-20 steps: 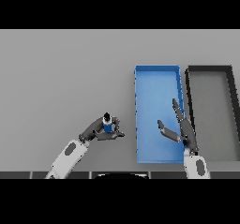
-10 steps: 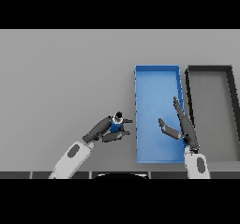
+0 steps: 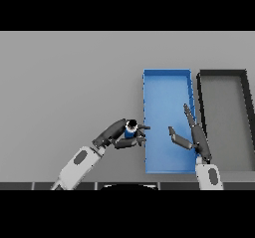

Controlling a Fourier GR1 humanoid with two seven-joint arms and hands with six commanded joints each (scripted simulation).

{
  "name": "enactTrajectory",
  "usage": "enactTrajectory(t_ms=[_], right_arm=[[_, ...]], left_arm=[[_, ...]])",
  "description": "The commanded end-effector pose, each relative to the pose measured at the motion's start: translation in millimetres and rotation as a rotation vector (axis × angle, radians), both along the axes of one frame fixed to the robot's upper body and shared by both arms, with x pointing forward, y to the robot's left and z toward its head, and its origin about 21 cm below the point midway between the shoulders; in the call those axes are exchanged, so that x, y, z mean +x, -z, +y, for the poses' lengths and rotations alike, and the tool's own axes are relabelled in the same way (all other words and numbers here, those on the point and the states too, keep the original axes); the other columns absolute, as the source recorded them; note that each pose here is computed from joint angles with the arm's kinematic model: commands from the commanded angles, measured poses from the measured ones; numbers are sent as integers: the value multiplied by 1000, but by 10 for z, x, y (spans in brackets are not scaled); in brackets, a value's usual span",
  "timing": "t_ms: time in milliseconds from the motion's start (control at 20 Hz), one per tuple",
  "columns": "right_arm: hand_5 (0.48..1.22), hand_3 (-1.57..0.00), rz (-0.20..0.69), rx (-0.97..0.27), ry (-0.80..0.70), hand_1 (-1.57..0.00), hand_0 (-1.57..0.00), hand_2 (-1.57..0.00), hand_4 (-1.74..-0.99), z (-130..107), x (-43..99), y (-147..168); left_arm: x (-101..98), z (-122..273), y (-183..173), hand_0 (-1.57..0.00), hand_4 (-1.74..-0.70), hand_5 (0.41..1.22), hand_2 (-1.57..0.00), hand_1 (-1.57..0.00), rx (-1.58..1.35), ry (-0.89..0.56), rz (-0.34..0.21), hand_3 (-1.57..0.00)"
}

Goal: Pick up the blue pipe and place it into the blue bin.

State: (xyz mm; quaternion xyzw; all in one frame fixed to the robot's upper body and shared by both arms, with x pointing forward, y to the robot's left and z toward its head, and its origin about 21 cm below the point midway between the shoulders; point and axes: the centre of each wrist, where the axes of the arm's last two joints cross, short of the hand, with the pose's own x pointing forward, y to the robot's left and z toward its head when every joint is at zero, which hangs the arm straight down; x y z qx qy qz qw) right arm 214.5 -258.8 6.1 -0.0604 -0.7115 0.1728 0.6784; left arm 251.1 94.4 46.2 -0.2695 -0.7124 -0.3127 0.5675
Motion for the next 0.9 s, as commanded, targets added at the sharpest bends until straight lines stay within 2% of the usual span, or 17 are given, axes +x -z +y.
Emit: enactTrajectory(t_ms=[0, 100, 350, 450, 500, 650, 750, 850], right_arm=[[688, 1, -7, 6, -3, 1, 1, 1, -1273, -1, 6, -9], [688, 1, -5, 16, -12, 1, 1, 1, -1271, -6, 21, -18], [688, 1, 18, 27, -50, 1, 1, 1, -1250, 25, 41, -36], [687, 1, 20, 29, -51, 1, 1, 1, -1229, -46, 16, -38], [684, 1, 11, 32, -54, 1, 1, 1, -1213, -68, 66, -84], [620, 1, -40, 200, -203, 1, 1, 1, -1231, -99, 106, -264], [554, 1, -23, 263, -290, 1, 1, 1, -1254, -125, 163, -475], [525, 1, -15, 305, -407, 1, 1, 1, -1292, -114, 197, -688]], left_arm=[[-37, 2, -21, -1564, -1727, 1219, -1565, -1565, 1, 7, -1, -1443], [-15, 25, -22, -1566, -1728, 1219, -1567, -1567, 32, 0, 20, -1440], [-41, -2, -36, -1569, -1730, 1220, -1570, -1570, 49, -6, 20, -1443], [-20, 13, -21, -1570, -1730, 1220, -1570, -1570, 45, -4, 21, -1441], [-16, 2, -9, -1570, -1730, 1220, -1570, -1570, 45, -2, 16, -1440], [10, -1, -43, -1571, -1731, 1221, -1571, -1571, 39, -1, 12, -1441], [10, -10, -54, -1571, -1731, 1221, -1571, -1571, 33, -2, 14, -1442], [-30, -32, -22, -1571, -1731, 1221, -1571, -1571, 41, 17, 12, -1443]])
